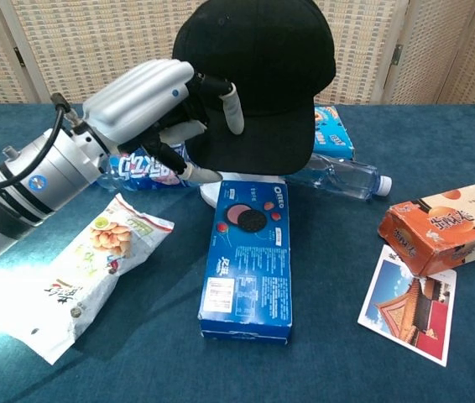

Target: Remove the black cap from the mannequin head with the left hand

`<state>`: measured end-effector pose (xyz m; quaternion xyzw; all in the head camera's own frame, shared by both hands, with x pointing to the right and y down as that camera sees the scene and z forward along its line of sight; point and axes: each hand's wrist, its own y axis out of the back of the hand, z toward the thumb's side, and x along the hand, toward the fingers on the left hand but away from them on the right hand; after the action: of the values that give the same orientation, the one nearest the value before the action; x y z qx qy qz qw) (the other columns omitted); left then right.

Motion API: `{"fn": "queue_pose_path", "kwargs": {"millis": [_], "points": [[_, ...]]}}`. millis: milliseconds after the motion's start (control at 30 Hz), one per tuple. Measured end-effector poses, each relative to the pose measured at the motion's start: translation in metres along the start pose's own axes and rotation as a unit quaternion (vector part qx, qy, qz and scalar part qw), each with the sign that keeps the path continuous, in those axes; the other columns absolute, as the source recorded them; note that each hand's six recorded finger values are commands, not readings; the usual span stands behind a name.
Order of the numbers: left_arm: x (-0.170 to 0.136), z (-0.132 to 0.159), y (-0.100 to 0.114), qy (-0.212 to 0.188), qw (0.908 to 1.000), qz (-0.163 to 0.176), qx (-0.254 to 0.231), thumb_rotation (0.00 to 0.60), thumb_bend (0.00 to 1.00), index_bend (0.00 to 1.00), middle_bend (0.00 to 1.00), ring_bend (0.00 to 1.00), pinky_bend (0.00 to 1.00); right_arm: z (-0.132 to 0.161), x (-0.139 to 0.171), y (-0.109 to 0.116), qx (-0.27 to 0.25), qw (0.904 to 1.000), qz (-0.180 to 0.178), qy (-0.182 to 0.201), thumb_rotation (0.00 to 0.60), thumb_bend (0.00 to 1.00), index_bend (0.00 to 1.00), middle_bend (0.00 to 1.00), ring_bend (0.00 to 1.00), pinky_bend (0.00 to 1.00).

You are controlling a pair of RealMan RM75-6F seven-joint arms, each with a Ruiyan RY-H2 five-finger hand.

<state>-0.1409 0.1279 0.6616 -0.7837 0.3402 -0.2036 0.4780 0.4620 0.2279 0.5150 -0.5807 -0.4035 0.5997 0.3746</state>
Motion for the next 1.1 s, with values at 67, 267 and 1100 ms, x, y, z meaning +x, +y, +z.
{"fn": "queue_pose_path", "kwargs": {"millis": [67, 267, 1100], "points": [[0.001, 0.002, -0.001, 0.001, 1.0, 0.002, -0.003, 0.6, 0.06, 0.49, 1.0, 1.0, 1.0, 0.0, 0.0, 0.0, 0.0, 1.0, 0.0, -0.001, 0.6, 0.08, 0.12, 0.22, 0.14, 0.25], [0.004, 0.008, -0.004, 0.006, 0.9998, 0.011, -0.013, 0.6, 0.06, 0.49, 1.0, 1.0, 1.0, -0.001, 0.001, 0.0, -0.001, 1.0, 0.0, -0.002, 0.6, 0.08, 0.12, 0.22, 0.14, 0.25], [0.013, -0.018, 0.027, 0.078, 0.9895, 0.091, -0.08, 0.6, 0.29, 0.57, 1.0, 1.0, 1.0, 0.0, 0.0, 0.0, 0.0, 1.0, -0.001, -0.001, 0.6, 0.08, 0.12, 0.22, 0.14, 0.25]]}}
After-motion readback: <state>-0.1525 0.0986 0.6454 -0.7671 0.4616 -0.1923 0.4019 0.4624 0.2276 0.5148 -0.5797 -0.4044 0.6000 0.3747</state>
